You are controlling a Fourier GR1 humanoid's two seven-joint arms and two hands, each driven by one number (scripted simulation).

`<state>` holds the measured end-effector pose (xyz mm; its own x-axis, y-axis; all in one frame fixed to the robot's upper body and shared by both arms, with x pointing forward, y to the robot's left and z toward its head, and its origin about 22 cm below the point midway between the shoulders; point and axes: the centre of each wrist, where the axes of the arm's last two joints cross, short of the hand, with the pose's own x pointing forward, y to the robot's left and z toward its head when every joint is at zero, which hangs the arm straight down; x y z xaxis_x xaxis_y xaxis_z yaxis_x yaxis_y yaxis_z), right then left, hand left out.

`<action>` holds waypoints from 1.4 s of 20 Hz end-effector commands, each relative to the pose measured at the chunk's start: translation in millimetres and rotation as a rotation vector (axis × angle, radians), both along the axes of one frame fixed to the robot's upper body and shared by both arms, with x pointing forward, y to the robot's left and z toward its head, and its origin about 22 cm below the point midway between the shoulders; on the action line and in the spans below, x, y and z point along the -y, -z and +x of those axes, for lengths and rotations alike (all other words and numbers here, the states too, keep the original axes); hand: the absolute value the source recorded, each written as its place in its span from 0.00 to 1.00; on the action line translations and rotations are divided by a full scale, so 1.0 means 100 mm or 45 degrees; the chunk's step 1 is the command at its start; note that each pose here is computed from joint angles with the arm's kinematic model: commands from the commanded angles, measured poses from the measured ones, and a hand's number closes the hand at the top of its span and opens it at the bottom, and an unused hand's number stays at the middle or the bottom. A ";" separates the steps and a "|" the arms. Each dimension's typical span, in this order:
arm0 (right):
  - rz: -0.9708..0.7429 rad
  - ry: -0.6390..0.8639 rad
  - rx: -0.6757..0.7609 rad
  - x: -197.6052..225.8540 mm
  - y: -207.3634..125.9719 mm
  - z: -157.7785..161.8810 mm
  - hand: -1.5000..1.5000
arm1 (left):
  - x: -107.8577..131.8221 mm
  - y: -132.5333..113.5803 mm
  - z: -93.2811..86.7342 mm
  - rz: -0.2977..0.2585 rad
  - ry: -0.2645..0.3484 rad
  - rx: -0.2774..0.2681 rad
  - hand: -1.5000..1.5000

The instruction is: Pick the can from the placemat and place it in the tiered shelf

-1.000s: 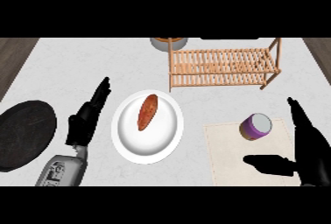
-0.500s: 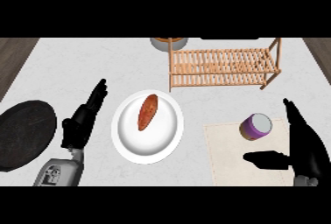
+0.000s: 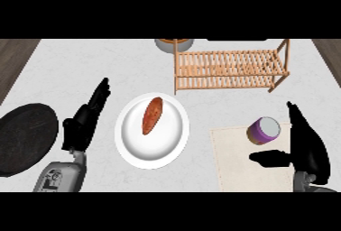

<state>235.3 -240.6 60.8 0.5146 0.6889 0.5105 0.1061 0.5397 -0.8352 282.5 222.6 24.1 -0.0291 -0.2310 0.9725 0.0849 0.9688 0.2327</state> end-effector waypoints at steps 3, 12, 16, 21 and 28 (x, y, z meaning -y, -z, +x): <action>0.007 -0.011 -0.027 0.00 0.24 0.01 0.00 | -0.11 0.08 0.07 0.012 -0.012 -0.004 0.50; 0.019 -0.028 -0.037 0.04 0.26 0.23 0.00 | -0.06 0.02 -0.06 0.011 -0.002 -0.014 0.50; 0.006 -0.038 -0.077 -0.03 0.29 0.34 0.00 | -0.07 0.01 -0.05 0.001 0.006 -0.020 0.50; -0.040 -0.116 -0.126 0.12 0.42 0.01 1.00 | 0.02 0.19 0.00 0.022 0.009 -0.007 0.50; -0.137 -0.120 -0.010 -0.21 0.47 0.09 1.00 | -0.03 -0.04 0.04 -0.001 0.022 -0.012 0.50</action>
